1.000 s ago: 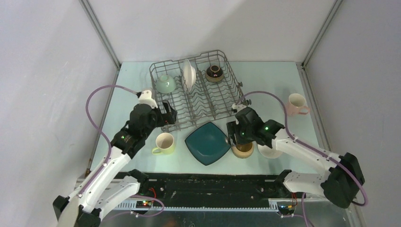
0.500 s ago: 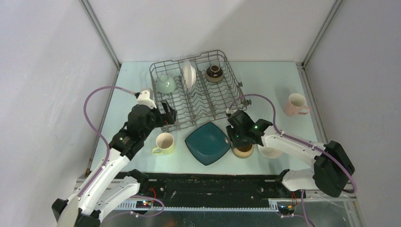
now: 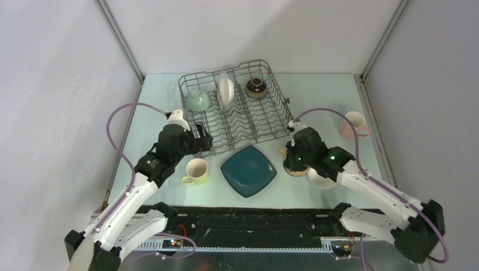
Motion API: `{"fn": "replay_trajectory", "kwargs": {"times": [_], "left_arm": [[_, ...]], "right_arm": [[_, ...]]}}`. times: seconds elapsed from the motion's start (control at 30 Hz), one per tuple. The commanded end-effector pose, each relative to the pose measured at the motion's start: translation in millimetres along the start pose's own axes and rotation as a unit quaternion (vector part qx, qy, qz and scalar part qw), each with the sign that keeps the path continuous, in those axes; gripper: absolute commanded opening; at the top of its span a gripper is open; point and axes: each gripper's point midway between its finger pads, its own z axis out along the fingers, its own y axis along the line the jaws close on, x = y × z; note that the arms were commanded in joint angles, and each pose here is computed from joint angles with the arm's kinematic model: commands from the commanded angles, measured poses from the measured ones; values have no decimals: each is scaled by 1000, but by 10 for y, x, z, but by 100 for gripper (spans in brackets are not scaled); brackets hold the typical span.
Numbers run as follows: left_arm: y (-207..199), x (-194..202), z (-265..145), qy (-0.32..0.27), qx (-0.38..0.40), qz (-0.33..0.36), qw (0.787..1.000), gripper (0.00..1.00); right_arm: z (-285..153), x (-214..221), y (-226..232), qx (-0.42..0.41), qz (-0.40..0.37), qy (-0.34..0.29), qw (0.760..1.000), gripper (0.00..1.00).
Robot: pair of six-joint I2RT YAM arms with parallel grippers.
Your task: Load the mixed dishes into the dish rack
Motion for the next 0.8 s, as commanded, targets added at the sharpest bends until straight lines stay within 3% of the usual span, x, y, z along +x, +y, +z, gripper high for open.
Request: {"fn": "replay_trajectory", "kwargs": {"times": [0.0, 0.33, 0.5, 0.77], "left_arm": [[-39, -190, -88, -33, 4, -35, 999, 100], [-369, -97, -87, 33, 57, -122, 990, 100], [-769, -174, -210, 73, 130, -207, 967, 100], [-1174, -400, -474, 78, 235, -316, 916, 100]], "right_arm": [[-344, -436, 27, -28, 1, -101, 994, 0], [-657, -924, 135, -95, 7, -211, 973, 0], [-875, -1305, 387, -152, -27, -292, 944, 0], [-1041, -1506, 571, -191, -95, -346, 914, 0]]}}
